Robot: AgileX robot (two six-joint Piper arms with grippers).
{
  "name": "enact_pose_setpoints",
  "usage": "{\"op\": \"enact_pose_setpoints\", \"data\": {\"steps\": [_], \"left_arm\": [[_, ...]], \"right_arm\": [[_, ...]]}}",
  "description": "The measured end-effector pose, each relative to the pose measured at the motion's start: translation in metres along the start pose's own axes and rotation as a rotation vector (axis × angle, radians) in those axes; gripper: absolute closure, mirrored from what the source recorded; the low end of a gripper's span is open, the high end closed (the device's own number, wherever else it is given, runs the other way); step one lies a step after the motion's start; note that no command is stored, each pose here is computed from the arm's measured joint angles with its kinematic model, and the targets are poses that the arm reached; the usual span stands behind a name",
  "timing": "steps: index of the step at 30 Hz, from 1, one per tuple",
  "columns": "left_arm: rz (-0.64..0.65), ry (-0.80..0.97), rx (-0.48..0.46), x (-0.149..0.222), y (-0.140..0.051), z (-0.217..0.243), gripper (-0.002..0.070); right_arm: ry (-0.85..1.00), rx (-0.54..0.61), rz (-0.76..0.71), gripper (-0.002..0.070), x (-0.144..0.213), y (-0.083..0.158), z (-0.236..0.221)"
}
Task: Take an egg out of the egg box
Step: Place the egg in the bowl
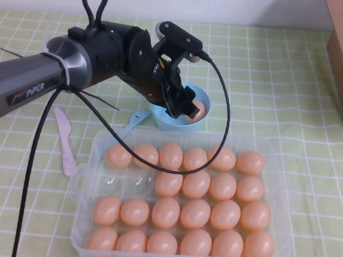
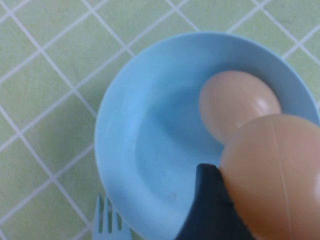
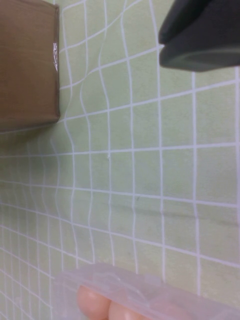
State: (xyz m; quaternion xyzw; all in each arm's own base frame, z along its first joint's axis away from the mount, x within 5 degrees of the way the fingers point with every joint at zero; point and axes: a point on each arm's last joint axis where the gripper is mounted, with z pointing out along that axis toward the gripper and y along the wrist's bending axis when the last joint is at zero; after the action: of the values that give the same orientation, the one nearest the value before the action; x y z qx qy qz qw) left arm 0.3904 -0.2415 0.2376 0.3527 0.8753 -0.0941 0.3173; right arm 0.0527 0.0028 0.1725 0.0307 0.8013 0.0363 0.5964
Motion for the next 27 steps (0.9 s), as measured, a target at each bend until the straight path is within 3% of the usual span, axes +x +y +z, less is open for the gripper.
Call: {"op": "enact_pose_setpoints", "data": {"steps": [5,14,17,21,24,27], "left_arm": [[0.010,-0.016,-0.012,-0.001,0.001,0.000,0.0227],[0.010,-0.008,-0.023,-0.001,0.002,0.000,0.0220],[0.007,0.003,-0.020,0.000,0.002,0.000,0.0321],[0.027,-0.003,-0.023,-0.002,0.002,-0.008,0.0575],[0.049,-0.040,-0.033,-0.009,0.002,-0.024,0.0645],[0.064,-0.093,-0.046,-0.018,0.002,-0.049,0.0666]], "right_arm": [[0.000,0.000,0.000,0.0694,0.000,0.000,0.000],[0.000,0.000,0.000,0.0694,0.000,0.000,0.000],[0.000,0.000,0.000,0.0694,0.000,0.000,0.000],[0.000,0.000,0.000,0.0694,0.000,0.000,0.000],[0.000,0.000,0.000,0.0694,0.000,0.000,0.000],[0.000,0.000,0.000,0.0694,0.000,0.000,0.000]]}}
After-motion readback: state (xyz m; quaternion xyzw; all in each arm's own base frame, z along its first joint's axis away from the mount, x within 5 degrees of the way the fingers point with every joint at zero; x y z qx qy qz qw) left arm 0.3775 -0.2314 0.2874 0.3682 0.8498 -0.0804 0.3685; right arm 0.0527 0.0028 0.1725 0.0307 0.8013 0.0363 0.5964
